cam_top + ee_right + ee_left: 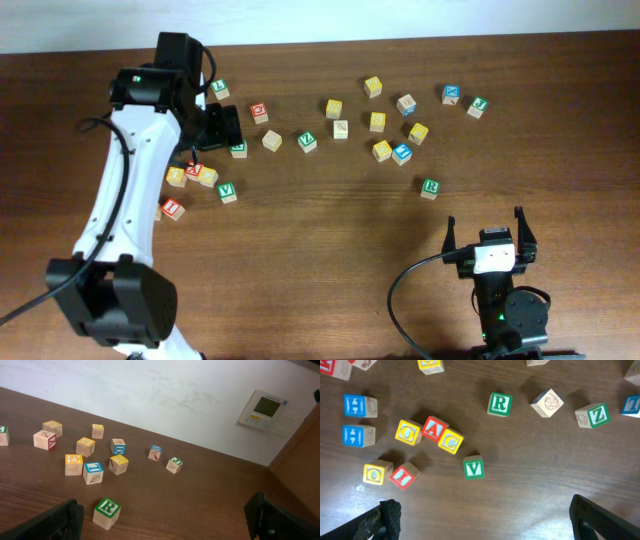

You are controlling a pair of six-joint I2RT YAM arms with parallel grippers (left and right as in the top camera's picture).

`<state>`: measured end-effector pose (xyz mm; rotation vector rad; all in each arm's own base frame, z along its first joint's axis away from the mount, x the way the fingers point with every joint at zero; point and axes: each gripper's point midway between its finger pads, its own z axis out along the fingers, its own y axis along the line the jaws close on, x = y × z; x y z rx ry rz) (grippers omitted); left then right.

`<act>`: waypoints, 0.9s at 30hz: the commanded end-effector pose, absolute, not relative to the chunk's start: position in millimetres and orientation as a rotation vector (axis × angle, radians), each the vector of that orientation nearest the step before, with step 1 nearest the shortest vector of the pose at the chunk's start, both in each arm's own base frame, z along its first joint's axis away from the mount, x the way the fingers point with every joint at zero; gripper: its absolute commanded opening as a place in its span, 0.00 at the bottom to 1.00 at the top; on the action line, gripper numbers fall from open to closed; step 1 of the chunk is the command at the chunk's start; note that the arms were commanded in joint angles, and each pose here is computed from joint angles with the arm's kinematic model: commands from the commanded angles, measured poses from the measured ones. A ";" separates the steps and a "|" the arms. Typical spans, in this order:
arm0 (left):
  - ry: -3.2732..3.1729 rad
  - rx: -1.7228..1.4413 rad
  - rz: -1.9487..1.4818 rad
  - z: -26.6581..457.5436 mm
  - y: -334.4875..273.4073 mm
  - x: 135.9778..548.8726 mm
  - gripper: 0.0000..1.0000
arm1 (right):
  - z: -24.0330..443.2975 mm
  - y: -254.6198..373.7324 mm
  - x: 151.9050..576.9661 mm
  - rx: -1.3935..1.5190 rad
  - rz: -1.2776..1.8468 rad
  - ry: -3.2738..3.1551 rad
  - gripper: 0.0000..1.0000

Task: Spell out RSS
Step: 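Lower the left gripper and grasp the green R block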

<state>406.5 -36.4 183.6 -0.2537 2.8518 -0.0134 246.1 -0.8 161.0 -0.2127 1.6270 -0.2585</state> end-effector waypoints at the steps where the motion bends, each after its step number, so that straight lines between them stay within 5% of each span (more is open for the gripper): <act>1: 2.868 -0.240 0.011 162.8 -35.9 420.2 0.99 | 157.7 -6.2 245.8 -0.190 -0.278 1.637 0.98; 27: 3.017 -0.098 0.035 5.2 -56.8 468.1 0.94 | 157.6 -6.1 245.8 -0.191 -0.278 1.637 0.98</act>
